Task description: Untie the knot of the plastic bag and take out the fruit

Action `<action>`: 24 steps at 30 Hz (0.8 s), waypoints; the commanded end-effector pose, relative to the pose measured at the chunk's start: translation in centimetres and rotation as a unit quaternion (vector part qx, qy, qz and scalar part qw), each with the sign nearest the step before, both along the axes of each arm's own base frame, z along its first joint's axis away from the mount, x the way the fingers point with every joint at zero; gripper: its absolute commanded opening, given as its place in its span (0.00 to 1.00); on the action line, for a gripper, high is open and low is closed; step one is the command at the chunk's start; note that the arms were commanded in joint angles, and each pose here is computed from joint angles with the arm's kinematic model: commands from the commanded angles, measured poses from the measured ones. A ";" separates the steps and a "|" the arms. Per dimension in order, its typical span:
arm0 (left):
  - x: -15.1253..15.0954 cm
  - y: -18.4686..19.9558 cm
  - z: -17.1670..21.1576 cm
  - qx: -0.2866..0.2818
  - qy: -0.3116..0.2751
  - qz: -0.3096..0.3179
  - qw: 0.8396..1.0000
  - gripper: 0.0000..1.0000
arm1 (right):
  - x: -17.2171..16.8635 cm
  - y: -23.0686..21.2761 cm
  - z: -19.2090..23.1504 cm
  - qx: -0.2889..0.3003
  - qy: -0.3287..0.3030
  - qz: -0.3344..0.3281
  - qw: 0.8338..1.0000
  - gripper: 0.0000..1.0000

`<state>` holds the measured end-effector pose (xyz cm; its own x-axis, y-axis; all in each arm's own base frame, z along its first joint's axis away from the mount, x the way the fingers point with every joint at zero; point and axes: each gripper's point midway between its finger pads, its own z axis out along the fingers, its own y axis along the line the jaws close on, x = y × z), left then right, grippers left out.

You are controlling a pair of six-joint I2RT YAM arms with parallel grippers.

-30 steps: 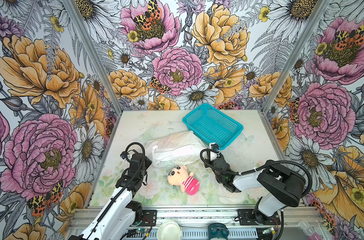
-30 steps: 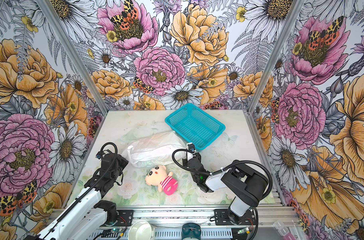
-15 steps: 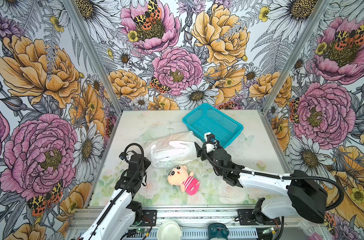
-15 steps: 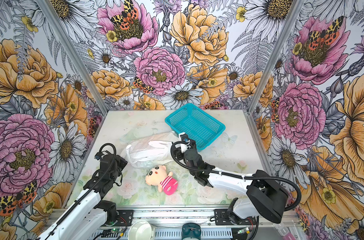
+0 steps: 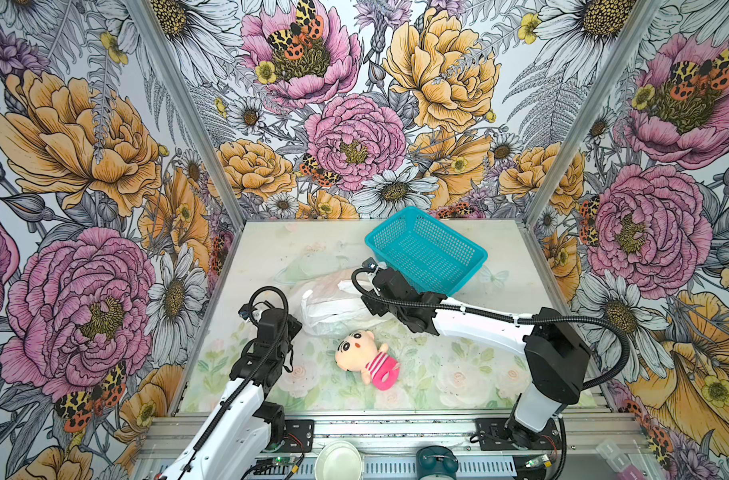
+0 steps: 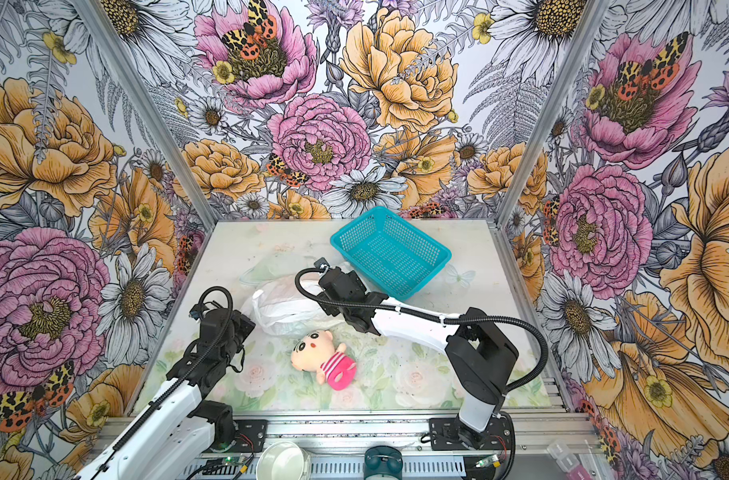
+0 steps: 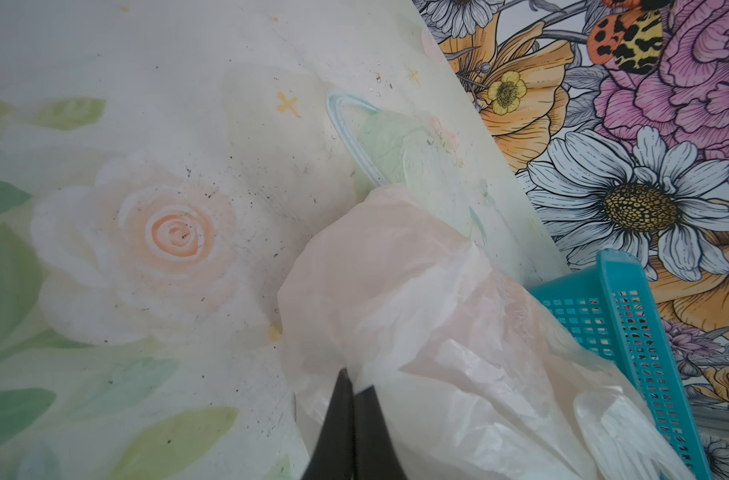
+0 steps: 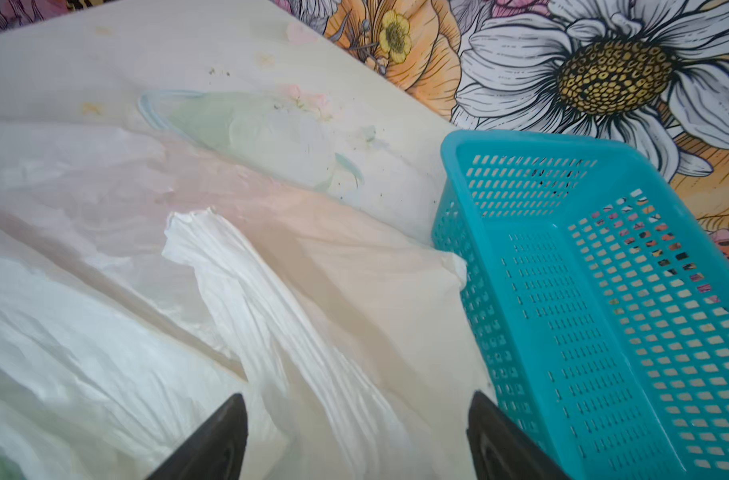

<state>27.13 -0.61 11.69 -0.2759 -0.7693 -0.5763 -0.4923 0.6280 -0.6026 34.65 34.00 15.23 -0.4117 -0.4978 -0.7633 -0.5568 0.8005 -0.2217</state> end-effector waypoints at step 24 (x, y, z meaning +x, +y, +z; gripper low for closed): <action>-2.7 0.5 7.7 0.097 -0.048 -0.036 0.994 0.79 | 3.5 -2.4 8.1 0.196 -0.071 -0.118 0.971 0.00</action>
